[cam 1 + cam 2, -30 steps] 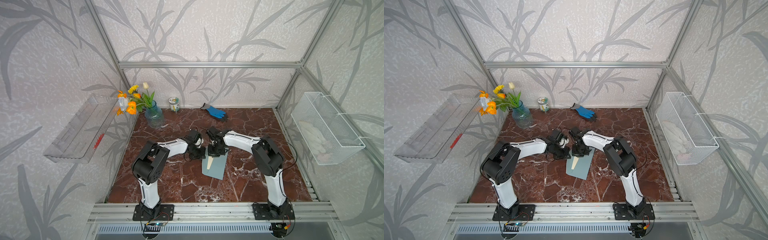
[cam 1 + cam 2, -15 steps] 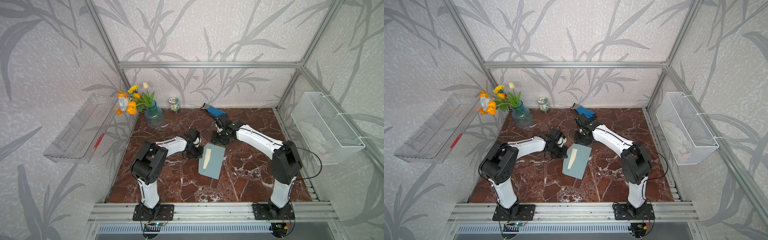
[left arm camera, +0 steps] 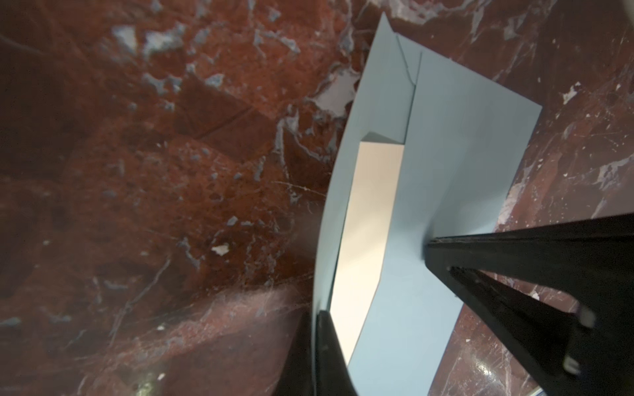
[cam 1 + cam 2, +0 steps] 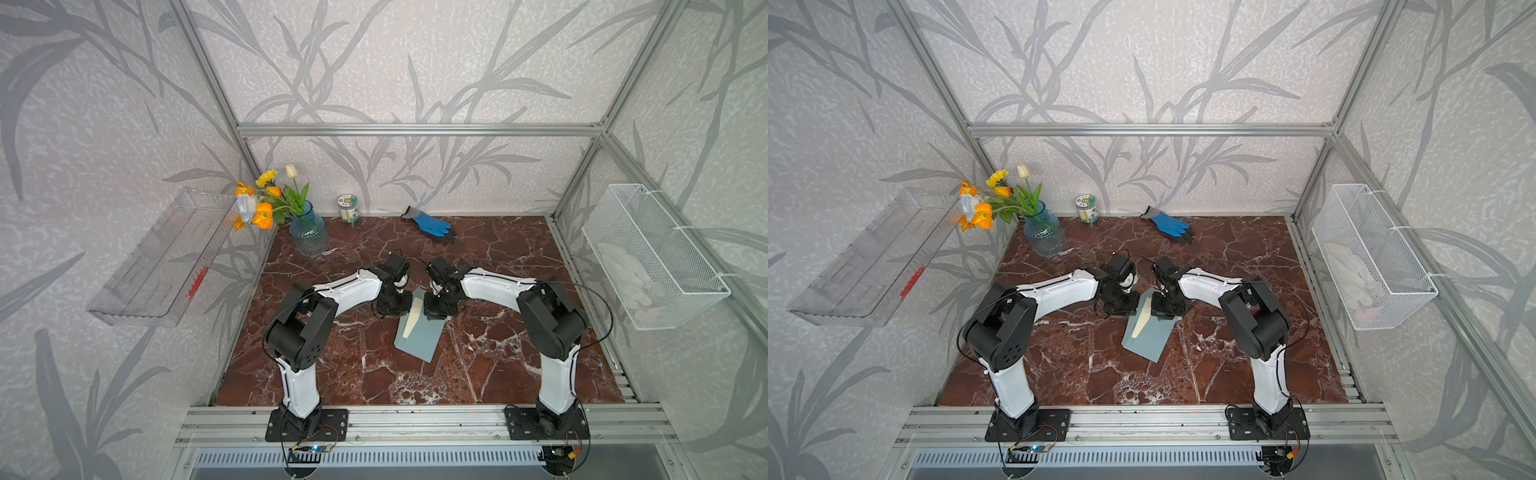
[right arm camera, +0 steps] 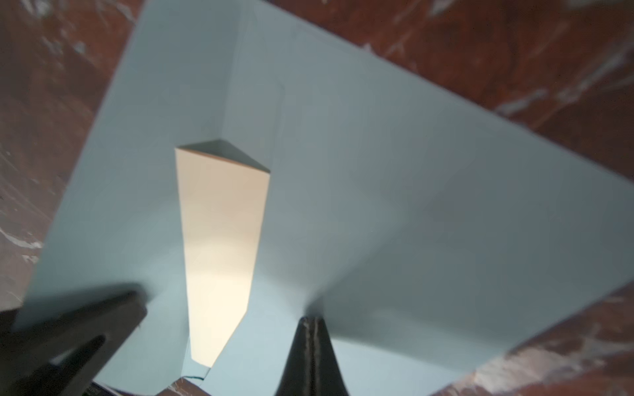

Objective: Fold the letter paper in half and place it into the envelope
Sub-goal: Adjust the letter paper inside the envelope.

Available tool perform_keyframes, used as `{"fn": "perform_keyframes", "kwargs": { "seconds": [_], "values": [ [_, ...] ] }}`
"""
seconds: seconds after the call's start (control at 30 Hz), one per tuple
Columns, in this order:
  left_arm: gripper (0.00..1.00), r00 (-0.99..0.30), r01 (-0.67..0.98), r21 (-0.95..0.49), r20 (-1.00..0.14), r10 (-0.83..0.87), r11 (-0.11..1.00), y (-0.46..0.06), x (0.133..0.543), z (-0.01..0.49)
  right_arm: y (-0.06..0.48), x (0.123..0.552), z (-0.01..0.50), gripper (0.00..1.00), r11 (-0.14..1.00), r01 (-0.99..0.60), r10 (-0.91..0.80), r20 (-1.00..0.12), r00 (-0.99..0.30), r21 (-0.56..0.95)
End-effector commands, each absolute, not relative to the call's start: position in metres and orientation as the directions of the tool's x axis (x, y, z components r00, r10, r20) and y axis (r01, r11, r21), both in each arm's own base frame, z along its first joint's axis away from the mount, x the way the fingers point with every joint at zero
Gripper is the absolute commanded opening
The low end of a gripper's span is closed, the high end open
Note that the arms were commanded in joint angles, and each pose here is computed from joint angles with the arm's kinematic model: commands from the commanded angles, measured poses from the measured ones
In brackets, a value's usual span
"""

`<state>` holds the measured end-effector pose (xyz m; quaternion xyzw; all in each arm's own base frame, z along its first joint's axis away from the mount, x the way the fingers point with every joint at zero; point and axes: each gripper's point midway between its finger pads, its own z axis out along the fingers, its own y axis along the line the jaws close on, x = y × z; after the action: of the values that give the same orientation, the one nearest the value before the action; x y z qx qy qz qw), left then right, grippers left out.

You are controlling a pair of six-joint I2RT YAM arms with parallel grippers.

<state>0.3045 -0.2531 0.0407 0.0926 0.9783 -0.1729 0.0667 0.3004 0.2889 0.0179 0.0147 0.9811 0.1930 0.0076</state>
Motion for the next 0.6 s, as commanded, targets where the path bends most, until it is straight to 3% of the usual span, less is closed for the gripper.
{"fn": "perform_keyframes", "kwargs": {
  "seconds": [0.0, 0.17, 0.37, 0.57],
  "values": [
    [0.04, -0.97, 0.228, -0.264, -0.146, 0.195, 0.937, -0.251, 0.3, 0.041, 0.296, 0.305, 0.009, 0.01, 0.916, 0.026, 0.028, 0.002, -1.0, 0.401],
    [0.06, -0.964, 0.252, -0.242, -0.15, 0.22, 0.937, -0.258, 0.297, 0.041, 0.294, 0.3, 0.0, 0.0, 0.92, 0.026, 0.019, 0.022, -1.0, 0.392],
    [0.3, -0.966, 0.255, -0.268, -0.123, 0.229, 0.929, -0.273, 0.29, 0.037, 0.291, 0.299, -0.002, 0.0, 0.911, 0.048, 0.04, 0.03, -0.999, 0.41],
    [0.28, -0.965, 0.26, -0.276, -0.093, 0.244, 0.925, -0.289, 0.283, 0.027, 0.292, 0.306, 0.008, 0.0, 0.898, 0.043, 0.04, 0.017, -0.999, 0.437]
  ]
}}
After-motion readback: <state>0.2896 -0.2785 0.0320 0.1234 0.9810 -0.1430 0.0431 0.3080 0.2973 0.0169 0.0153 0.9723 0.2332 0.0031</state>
